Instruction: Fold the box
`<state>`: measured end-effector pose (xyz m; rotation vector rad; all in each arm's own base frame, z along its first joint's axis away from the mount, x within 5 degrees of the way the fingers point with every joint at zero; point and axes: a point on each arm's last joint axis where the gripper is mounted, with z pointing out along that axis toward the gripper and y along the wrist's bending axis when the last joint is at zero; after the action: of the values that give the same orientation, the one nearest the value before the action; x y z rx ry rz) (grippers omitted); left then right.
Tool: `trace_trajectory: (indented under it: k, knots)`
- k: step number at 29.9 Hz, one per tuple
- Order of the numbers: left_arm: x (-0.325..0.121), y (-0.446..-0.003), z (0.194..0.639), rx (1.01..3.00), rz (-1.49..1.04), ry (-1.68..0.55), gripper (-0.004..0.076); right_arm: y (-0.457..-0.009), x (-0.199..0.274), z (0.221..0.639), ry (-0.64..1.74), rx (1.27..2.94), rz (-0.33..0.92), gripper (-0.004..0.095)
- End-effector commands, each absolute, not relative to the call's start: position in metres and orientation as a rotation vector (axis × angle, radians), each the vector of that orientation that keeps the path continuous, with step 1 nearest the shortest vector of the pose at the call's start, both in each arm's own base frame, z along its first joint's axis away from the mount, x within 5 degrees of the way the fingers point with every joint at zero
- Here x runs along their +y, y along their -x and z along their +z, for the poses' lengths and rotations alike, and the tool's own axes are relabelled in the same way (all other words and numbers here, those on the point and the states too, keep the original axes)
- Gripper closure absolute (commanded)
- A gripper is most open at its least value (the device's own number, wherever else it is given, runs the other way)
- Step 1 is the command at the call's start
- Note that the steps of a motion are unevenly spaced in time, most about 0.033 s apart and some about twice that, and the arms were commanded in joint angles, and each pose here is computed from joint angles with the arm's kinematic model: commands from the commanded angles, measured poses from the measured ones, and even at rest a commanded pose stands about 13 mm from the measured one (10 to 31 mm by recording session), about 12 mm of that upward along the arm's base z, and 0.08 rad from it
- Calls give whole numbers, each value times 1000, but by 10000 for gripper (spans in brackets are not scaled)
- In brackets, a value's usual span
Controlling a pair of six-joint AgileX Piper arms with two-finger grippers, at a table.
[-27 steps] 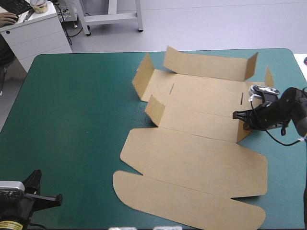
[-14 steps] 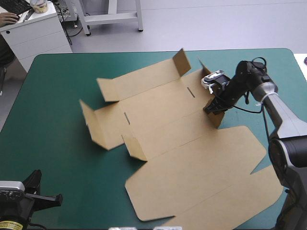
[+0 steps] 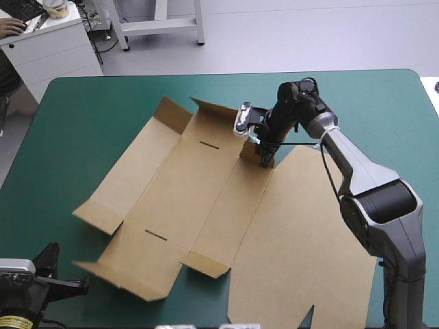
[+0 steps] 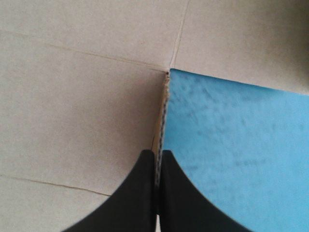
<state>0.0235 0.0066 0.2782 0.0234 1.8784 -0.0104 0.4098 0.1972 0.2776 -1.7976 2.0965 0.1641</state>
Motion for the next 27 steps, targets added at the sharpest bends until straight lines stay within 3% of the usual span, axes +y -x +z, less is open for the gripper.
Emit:
trace_trajectory:
  k: [1,9,12,16,19,21,24,27]
  knots:
    - [5,-27,290,1813,-24,-22,734,-394,219,310,1927,1804,134,928]
    - [5,-27,290,1813,-24,-22,734,-394,239,305,1905,1723,187,880]
    - [5,-27,290,1813,-24,-22,734,-395,239,305,1884,1744,187,701]
    - [5,-27,290,1813,-24,-22,734,-395,239,307,1799,1826,219,310]
    - [5,-27,290,1813,-24,-22,734,-392,238,315,1734,1920,267,141]
    - [5,-27,290,1811,-25,-22,734,-389,236,323,1680,2014,305,133]
    - [5,-27,290,1811,-25,-22,734,-391,230,341,1464,2167,266,163]
    - [5,-27,290,1811,-25,-22,734,-392,223,360,1268,2239,202,270]
